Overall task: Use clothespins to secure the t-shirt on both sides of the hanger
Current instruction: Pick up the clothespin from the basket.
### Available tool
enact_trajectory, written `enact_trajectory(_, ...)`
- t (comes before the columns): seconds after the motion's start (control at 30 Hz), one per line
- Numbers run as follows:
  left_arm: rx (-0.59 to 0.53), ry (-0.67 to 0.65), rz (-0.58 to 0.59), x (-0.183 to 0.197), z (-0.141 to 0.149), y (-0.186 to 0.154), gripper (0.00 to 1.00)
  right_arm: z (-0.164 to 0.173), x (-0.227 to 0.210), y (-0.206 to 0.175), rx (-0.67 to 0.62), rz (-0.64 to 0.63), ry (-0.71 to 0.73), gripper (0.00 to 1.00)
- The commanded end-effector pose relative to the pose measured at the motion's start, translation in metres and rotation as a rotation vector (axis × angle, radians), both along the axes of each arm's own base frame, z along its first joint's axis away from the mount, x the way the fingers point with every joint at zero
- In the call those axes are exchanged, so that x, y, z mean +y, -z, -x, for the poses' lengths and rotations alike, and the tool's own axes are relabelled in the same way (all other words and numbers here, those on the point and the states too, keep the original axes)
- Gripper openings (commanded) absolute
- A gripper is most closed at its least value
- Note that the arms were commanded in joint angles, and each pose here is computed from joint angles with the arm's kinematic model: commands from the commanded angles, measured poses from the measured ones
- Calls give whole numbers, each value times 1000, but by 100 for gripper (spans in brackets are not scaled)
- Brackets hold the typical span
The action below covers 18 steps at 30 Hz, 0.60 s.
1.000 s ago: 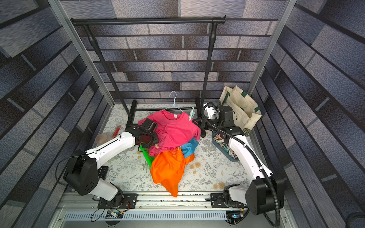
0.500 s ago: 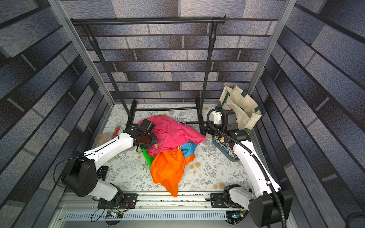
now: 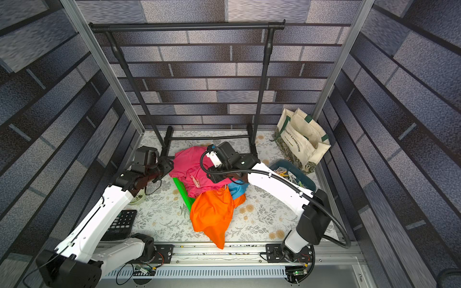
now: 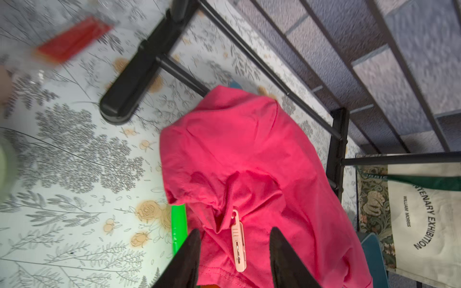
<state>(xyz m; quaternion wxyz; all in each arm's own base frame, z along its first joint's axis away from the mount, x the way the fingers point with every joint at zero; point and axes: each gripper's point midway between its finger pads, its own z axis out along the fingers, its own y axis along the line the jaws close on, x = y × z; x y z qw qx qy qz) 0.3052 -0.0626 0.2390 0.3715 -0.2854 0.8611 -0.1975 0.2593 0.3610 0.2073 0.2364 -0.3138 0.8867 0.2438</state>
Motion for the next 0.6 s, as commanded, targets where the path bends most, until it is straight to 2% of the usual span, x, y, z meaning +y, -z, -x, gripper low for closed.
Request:
enact_trajectory(0.0, 52, -79, -29, 30, 26, 20, 52, -8, 23, 7, -46, 43, -6, 46)
enact_trajectory(0.2, 61, -170, 64, 54, 47, 40, 53, -17, 54, 43, -46, 129, -24, 48)
enact_trajectory(0.57, 131, -128, 158, 43, 41, 66, 57, -29, 83, 103, -27, 231, -26, 47)
